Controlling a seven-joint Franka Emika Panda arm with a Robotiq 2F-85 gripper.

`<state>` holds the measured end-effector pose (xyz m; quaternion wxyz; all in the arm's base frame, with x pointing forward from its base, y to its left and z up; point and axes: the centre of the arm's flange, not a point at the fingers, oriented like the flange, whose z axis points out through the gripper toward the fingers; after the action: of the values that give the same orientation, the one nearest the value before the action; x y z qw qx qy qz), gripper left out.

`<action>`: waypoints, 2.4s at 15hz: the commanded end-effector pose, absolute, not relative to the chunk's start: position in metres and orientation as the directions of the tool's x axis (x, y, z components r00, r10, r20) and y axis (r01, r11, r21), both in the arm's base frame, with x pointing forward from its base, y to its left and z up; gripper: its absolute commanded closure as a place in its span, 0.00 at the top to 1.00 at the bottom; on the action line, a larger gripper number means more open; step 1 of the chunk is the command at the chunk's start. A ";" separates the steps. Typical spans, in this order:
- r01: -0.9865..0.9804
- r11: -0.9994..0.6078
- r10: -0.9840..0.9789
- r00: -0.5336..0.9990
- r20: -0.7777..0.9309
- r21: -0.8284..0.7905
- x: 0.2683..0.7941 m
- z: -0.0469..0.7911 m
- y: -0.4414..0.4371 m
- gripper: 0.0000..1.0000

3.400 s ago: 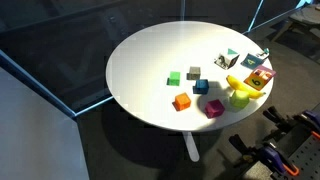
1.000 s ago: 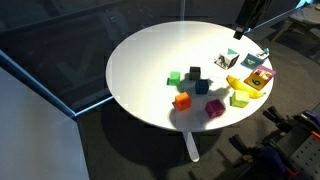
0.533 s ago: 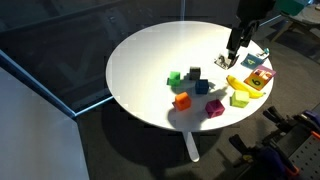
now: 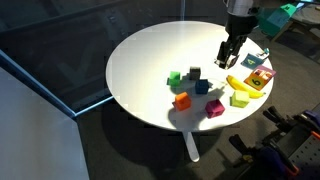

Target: Put the blue block on the light green block

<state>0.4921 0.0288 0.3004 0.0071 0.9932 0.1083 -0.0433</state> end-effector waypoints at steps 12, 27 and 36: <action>0.225 -0.974 0.224 0.973 -0.047 0.007 0.497 0.271 0.030 1.00; -0.039 -0.999 -0.039 0.999 -0.034 0.008 0.522 0.208 0.070 1.00; -0.184 -0.983 -0.184 0.980 -0.081 0.010 0.551 0.178 0.067 1.00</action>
<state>0.5345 0.0659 0.1860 0.0023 0.9968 -0.0727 -0.0323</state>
